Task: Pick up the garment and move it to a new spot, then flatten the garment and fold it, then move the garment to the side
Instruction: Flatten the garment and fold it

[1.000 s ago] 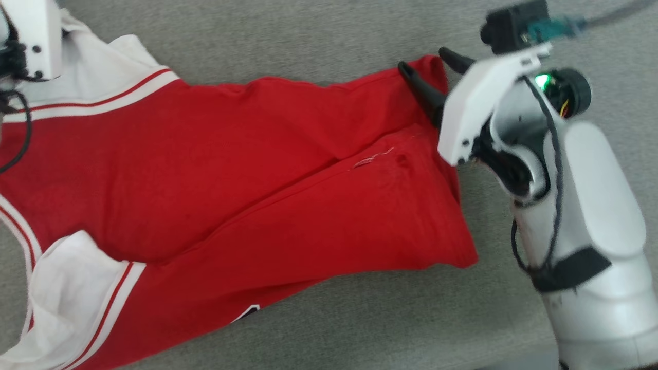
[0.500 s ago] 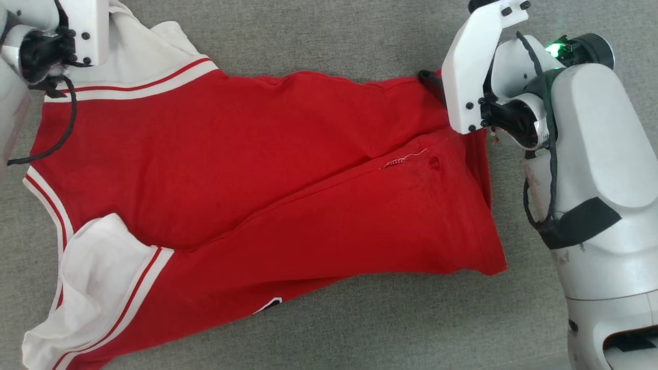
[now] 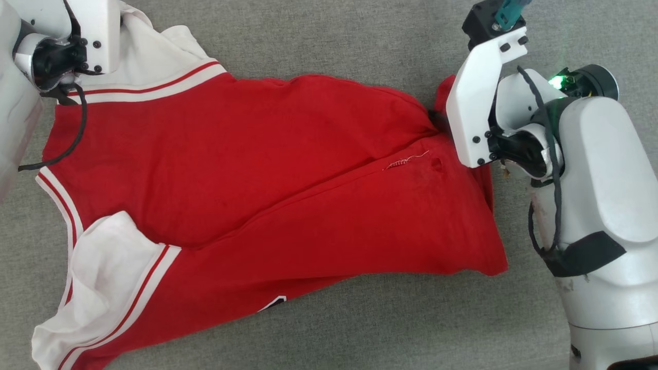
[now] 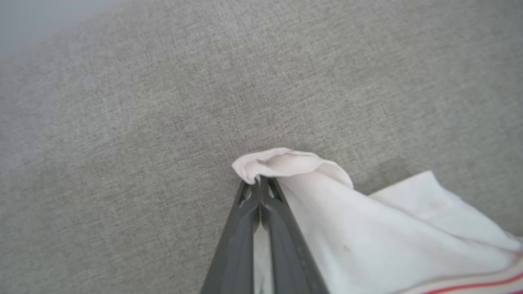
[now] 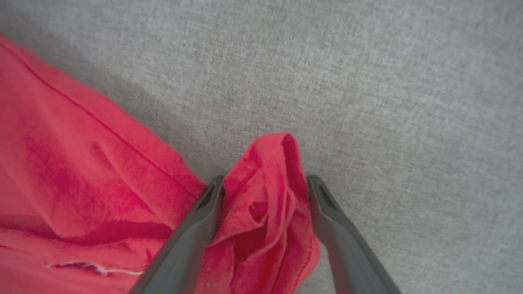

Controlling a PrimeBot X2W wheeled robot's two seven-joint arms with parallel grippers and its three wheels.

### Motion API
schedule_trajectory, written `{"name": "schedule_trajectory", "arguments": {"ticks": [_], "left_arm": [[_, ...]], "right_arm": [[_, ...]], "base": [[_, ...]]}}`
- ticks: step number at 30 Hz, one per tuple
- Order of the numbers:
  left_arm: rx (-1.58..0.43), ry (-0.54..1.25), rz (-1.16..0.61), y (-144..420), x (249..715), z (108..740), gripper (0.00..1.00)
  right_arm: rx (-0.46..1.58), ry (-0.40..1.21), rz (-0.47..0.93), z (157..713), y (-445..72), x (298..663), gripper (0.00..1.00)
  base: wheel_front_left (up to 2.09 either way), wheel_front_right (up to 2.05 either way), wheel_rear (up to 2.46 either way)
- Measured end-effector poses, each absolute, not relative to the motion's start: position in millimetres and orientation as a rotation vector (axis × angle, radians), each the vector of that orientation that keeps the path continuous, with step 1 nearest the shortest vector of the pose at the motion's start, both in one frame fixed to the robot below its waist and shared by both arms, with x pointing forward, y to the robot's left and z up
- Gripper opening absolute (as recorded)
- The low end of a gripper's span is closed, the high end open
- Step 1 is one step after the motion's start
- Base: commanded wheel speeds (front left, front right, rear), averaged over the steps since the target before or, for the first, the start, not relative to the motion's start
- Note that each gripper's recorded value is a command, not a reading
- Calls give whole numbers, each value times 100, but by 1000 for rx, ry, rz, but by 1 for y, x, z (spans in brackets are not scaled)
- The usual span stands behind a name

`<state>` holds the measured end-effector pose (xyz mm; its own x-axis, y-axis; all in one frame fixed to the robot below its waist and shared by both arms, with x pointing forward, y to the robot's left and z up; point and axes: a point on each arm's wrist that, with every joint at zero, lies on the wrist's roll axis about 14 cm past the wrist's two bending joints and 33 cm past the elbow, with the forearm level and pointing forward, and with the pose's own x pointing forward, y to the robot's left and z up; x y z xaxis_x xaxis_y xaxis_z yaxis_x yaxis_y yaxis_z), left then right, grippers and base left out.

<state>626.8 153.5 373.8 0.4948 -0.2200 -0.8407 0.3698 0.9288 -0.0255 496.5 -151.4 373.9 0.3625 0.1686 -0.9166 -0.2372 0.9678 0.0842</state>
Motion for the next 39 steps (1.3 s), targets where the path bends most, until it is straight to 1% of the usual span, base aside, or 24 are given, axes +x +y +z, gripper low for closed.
{"name": "schedule_trajectory", "arguments": {"ticks": [1,2,6,12,18,24,33,38,39], "left_arm": [[168,992,-360,154,626,374,0],[167,992,-360,154,626,374,0],[162,977,-357,156,626,377,0],[139,940,-357,159,622,394,0],[124,898,-362,165,617,421,0],[100,889,-377,173,596,449,0],[94,874,-383,192,556,486,0],[89,887,-377,198,525,499,0],[95,892,-378,199,512,503,0]], "right_arm": [[-66,1165,259,373,-151,497,35],[-57,1154,251,371,-152,499,0],[-16,1110,218,369,-158,506,0],[-5,1025,231,383,-150,515,0],[-1,956,240,395,-148,514,0],[2,843,247,423,-150,515,0],[-8,706,272,464,-150,503,0],[-38,671,297,480,-147,492,0],[-46,664,304,484,-147,487,0]], "base": [[0,0,0],[0,0,0],[0,0,0],[0,0,0],[0,0,0],[0,0,0],[0,0,0],[0,0,0],[0,0,0]]}}
